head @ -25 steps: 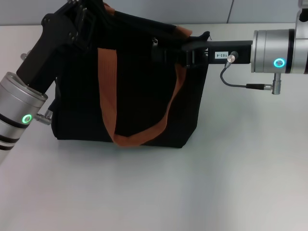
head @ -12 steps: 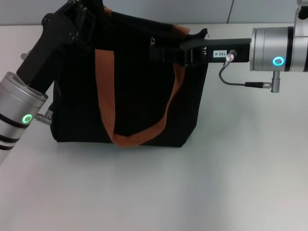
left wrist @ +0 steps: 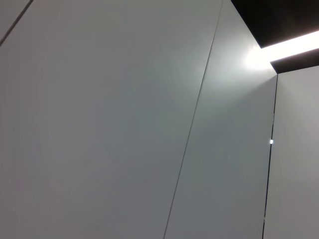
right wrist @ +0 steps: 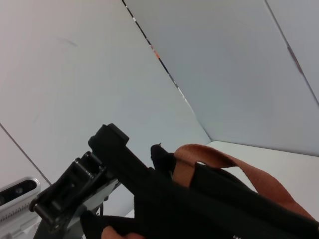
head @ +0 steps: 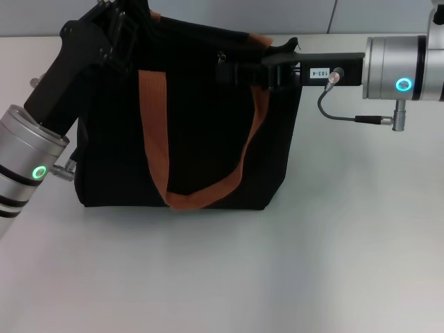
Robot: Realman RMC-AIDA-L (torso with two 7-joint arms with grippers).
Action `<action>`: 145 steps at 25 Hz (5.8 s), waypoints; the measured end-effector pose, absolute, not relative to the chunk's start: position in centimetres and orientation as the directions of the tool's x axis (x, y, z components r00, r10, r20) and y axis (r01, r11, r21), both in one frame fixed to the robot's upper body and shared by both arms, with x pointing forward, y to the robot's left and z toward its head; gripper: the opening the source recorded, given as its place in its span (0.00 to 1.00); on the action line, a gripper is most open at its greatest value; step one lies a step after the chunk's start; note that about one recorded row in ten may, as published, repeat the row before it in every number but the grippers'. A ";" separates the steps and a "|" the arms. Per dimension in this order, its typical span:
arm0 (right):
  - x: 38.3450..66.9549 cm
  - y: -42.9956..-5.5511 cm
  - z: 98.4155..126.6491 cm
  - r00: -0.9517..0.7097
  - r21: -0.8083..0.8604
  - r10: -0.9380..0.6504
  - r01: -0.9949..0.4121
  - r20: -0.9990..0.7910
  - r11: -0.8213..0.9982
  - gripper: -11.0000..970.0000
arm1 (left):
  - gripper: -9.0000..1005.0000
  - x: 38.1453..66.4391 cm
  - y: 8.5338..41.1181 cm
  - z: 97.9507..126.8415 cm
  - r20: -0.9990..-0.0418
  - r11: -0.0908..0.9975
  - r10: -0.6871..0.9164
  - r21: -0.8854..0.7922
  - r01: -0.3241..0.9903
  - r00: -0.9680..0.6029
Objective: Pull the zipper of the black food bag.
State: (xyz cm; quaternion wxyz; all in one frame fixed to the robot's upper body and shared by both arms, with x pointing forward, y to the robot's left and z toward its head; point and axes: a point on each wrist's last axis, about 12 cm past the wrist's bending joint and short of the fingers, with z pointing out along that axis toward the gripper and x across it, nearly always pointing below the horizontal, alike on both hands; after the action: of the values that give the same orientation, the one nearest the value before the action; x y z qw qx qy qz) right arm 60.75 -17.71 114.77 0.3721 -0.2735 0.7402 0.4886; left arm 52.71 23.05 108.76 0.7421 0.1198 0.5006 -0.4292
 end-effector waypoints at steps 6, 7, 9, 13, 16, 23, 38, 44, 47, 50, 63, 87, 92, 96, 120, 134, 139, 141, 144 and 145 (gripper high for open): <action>60.7 -17.6 114.7 -0.578 0.523 -0.047 -0.767 -0.814 0.372 0.19 | 0.07 52.6 23.1 108.7 -0.846 0.604 -0.517 -0.254 0.755 0.129; 60.8 -17.6 114.8 -0.578 0.522 -0.049 -0.768 -0.815 0.372 0.18 | 0.07 52.6 23.1 108.7 -0.846 0.604 -0.517 -0.254 0.755 0.129; 60.8 -17.6 114.8 -0.577 0.520 -0.050 -0.768 -0.815 0.373 0.15 | 0.07 52.6 23.1 108.7 -0.846 0.604 -0.517 -0.254 0.755 0.129; 60.8 -17.6 114.8 -0.571 0.515 -0.052 -0.772 -0.819 0.372 0.08 | 0.07 52.6 23.1 108.7 -0.846 0.604 -0.517 -0.254 0.756 0.129; 60.8 -17.6 114.8 -0.570 0.514 -0.051 -0.773 -0.820 0.373 0.05 | 0.07 52.6 23.1 108.7 -0.846 0.604 -0.517 -0.253 0.756 0.129; 60.9 -17.7 115.3 -0.559 0.505 -0.044 -0.778 -0.828 0.373 0.02 | 0.07 52.6 23.1 108.7 -0.846 0.604 -0.517 -0.253 0.756 0.129; 61.1 -18.8 116.2 -0.548 0.507 0.003 -0.771 -0.836 0.386 0.01 | 0.08 52.4 23.3 108.5 -0.846 0.608 -0.517 -0.258 0.750 0.128; 61.0 -18.8 116.1 -0.551 0.506 -0.006 -0.770 -0.834 0.388 0.02 | 0.08 52.3 23.3 108.5 -0.846 0.609 -0.517 -0.259 0.750 0.128; 60.9 -18.8 116.0 -0.552 0.506 -0.010 -0.771 -0.834 0.387 0.02 | 0.08 52.3 23.3 108.5 -0.846 0.609 -0.518 -0.260 0.750 0.127; 60.9 -18.8 116.0 -0.551 0.503 -0.014 -0.772 -0.835 0.388 0.02 | 0.08 52.3 23.3 108.5 -0.845 0.608 -0.519 -0.261 0.750 0.127; 61.1 -19.0 115.7 -0.557 0.493 -0.041 -0.765 -0.830 0.414 0.02 | 0.08 51.6 23.9 108.0 -0.844 0.621 -0.521 -0.275 0.734 0.125; 58.3 -19.7 114.6 -0.228 0.210 -0.024 -0.929 -0.973 0.304 0.18 | 0.08 51.9 23.2 108.5 -0.838 0.592 -0.532 -0.264 0.762 0.122; 58.1 -19.5 114.4 -0.218 0.196 -0.041 -0.935 -0.975 0.296 0.29 | 0.08 52.1 23.0 108.6 -0.837 0.587 -0.534 -0.263 0.766 0.121; 57.8 -20.2 113.8 -0.236 0.214 -0.031 -0.924 -0.971 0.316 0.40 | 0.08 52.3 22.8 108.7 -0.835 0.579 -0.538 -0.263 0.772 0.119; 58.4 -20.0 113.8 -0.402 0.380 0.010 -0.859 -0.916 0.343 0.55 | 0.08 52.7 21.8 109.1 -0.838 0.553 -0.536 -0.254 0.794 0.105; 58.5 -19.3 113.7 -0.471 0.437 -0.034 -0.842 -0.882 0.317 0.55 | 0.08 52.8 21.8 109.0 -0.840 0.555 -0.533 -0.253 0.793 0.105; 58.7 -19.2 113.8 -0.471 0.438 -0.028 -0.840 -0.882 0.319 0.55 | 0.08 52.6 21.9 109.0 -0.839 0.557 -0.534 -0.255 0.790 0.105; 58.7 -19.2 113.8 -0.472 0.439 -0.029 -0.839 -0.881 0.323 0.55 | 0.08 52.6 21.9 109.0 -0.839 0.558 -0.534 -0.256 0.790 0.105; 59.1 -19.2 113.7 -0.477 0.440 -0.025 -0.829 -0.879 0.345 0.56 | 0.08 52.6 21.9 108.9 -0.839 0.558 -0.534 -0.256 0.789 0.105; 59.1 -19.2 113.7 -0.477 0.440 -0.025 -0.829 -0.879 0.345 0.56 | 0.08 52.6 21.9 108.9 -0.839 0.558 -0.534 -0.256 0.789 0.105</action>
State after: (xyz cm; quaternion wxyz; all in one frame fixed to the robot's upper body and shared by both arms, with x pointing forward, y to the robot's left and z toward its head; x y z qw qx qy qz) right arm 59.06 -19.19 113.72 0.4132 -0.3015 0.7084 0.4865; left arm 52.62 21.91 108.95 0.7319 0.1297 0.4932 -0.4520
